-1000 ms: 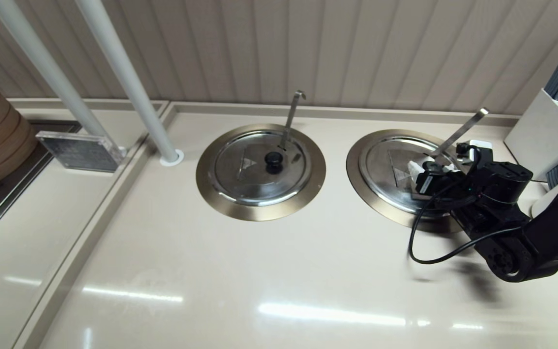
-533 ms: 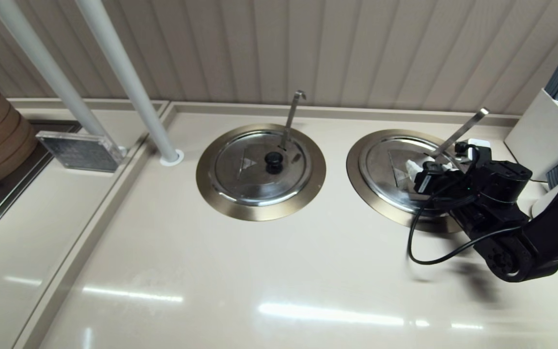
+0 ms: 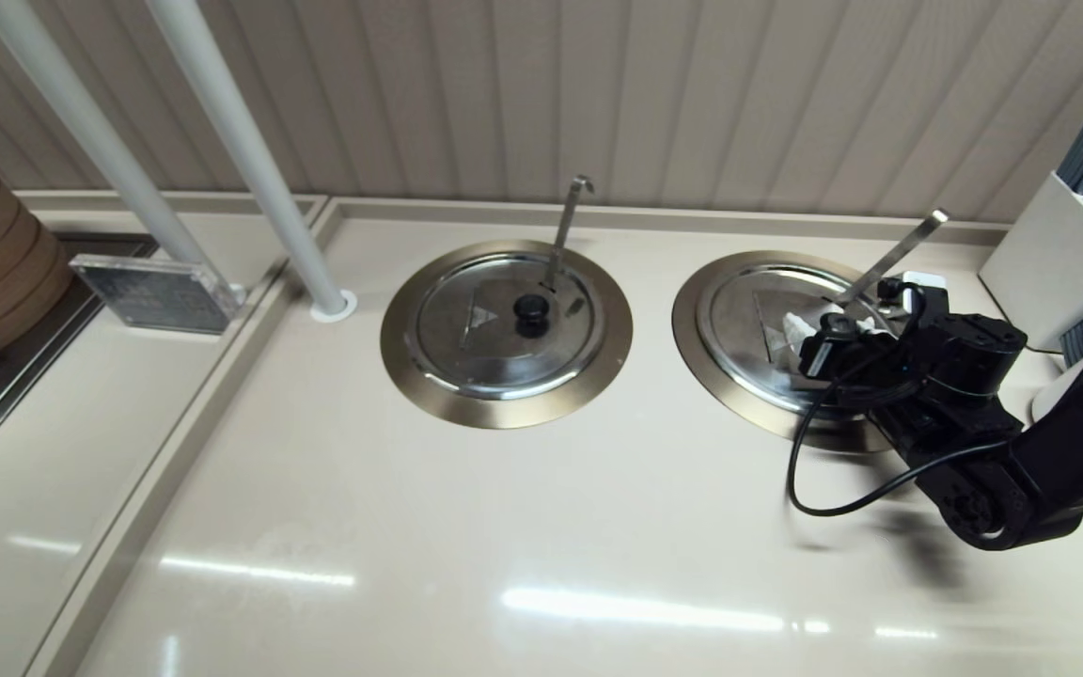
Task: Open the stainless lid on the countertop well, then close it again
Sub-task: Open the lid
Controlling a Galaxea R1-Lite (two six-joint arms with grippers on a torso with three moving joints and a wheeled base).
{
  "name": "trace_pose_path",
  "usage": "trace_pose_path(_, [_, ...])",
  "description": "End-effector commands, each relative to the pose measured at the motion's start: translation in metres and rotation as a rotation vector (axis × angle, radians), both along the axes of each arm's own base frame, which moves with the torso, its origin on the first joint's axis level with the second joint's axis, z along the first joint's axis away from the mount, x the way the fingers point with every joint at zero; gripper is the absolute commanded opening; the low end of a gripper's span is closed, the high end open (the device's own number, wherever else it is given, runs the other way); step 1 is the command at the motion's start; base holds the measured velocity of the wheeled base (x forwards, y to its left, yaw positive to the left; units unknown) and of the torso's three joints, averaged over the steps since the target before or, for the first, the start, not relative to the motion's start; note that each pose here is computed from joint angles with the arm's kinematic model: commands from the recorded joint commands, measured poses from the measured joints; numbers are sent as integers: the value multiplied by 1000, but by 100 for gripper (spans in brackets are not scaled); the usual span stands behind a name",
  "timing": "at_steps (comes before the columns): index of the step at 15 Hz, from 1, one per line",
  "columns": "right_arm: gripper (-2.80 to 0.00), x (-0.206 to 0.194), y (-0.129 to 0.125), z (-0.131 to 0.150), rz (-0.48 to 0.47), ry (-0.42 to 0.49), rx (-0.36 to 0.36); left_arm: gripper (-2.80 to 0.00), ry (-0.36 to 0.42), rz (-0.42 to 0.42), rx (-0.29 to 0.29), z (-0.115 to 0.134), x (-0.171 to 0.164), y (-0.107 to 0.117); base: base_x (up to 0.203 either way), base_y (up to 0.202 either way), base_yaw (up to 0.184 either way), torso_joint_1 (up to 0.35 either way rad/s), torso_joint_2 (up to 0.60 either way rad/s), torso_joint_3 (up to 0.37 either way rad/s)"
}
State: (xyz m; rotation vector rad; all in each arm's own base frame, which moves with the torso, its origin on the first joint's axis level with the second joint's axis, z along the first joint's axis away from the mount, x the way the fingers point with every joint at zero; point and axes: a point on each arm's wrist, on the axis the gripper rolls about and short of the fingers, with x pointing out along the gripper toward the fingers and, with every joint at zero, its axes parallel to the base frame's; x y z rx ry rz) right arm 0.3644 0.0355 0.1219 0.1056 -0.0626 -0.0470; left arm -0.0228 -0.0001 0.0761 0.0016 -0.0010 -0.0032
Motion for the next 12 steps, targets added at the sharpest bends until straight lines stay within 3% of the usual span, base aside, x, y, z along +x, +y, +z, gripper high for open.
trace_pose_path(1, [0, 1, 0, -1, -1, -3, 1, -280, 1, 0, 0, 0, 0, 0, 0, 0, 0, 0, 0, 0])
trace_pose_path(12, [0, -3, 7, 6, 20, -22, 15, -280, 1, 0, 0, 0, 0, 0, 0, 0, 0, 0, 0, 0])
